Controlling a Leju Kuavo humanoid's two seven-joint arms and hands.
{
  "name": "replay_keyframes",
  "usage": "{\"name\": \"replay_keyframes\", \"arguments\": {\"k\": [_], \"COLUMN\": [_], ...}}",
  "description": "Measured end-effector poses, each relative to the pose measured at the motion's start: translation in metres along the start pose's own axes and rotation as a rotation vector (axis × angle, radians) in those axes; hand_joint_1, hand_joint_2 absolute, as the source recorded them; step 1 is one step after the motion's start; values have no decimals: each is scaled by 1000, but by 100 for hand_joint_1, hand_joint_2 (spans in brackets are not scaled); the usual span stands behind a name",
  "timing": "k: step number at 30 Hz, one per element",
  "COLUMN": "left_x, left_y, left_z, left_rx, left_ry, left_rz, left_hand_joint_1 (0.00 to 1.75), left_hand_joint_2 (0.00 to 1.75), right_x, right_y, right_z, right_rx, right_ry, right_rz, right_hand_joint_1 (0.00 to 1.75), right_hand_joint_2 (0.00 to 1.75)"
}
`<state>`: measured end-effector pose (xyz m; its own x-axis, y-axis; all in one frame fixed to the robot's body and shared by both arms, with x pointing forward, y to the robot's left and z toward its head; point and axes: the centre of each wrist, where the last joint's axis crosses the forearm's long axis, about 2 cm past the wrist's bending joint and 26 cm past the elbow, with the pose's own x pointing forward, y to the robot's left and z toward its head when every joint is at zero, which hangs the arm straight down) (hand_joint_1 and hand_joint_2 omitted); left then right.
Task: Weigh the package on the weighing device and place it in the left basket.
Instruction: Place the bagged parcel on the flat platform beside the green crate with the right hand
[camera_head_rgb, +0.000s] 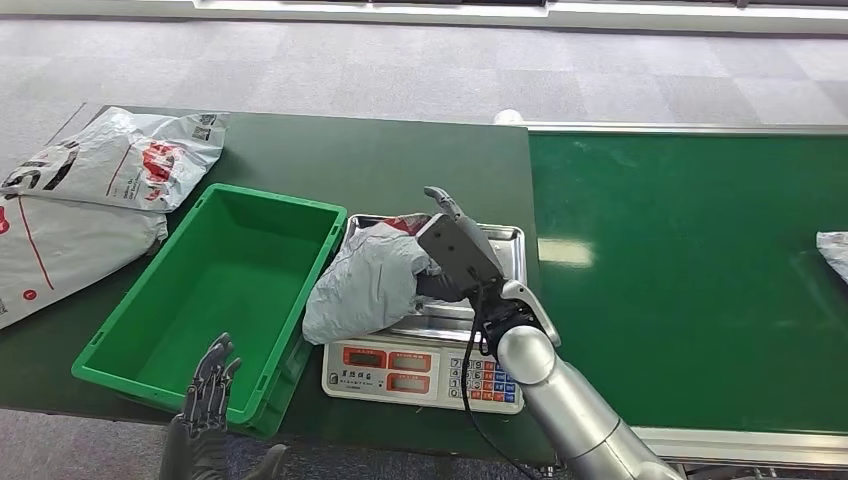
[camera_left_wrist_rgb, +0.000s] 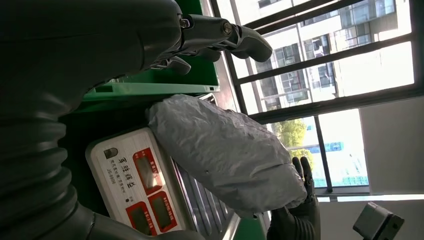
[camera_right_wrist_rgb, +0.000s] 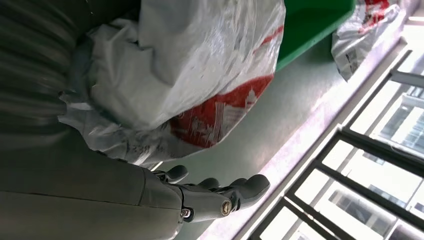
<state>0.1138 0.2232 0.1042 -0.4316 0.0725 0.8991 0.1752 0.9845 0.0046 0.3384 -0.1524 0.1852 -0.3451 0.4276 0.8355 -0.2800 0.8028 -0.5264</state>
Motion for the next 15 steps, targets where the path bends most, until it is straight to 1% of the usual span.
{"name": "replay_keyframes", "arguments": {"k": [6,9,12,15], "left_x": [1,2,6,8], "left_y": [-3,-5,-8,-12], "left_z": [-4,-7,-13,-23], "left_rx": [17,-20,-80,-142], "left_ry": [-5,7,50,85], "left_rz": [0,-25,-58,-81], "left_hand_joint_1": [0,0,0,0], "left_hand_joint_2": [175,175,175,175], "right_x": [3,1,-10,-34], "right_y": [-11,-16,-27,-43], "right_z": [14,23,48,85], "right_rx": [-48,-95,-147,-200], "right_ry": [-31,-43,-18,43], "right_rz": [-8,33,73,78], "right_hand_joint_1": [0,0,0,0], "right_hand_joint_2": [175,175,175,175]}}
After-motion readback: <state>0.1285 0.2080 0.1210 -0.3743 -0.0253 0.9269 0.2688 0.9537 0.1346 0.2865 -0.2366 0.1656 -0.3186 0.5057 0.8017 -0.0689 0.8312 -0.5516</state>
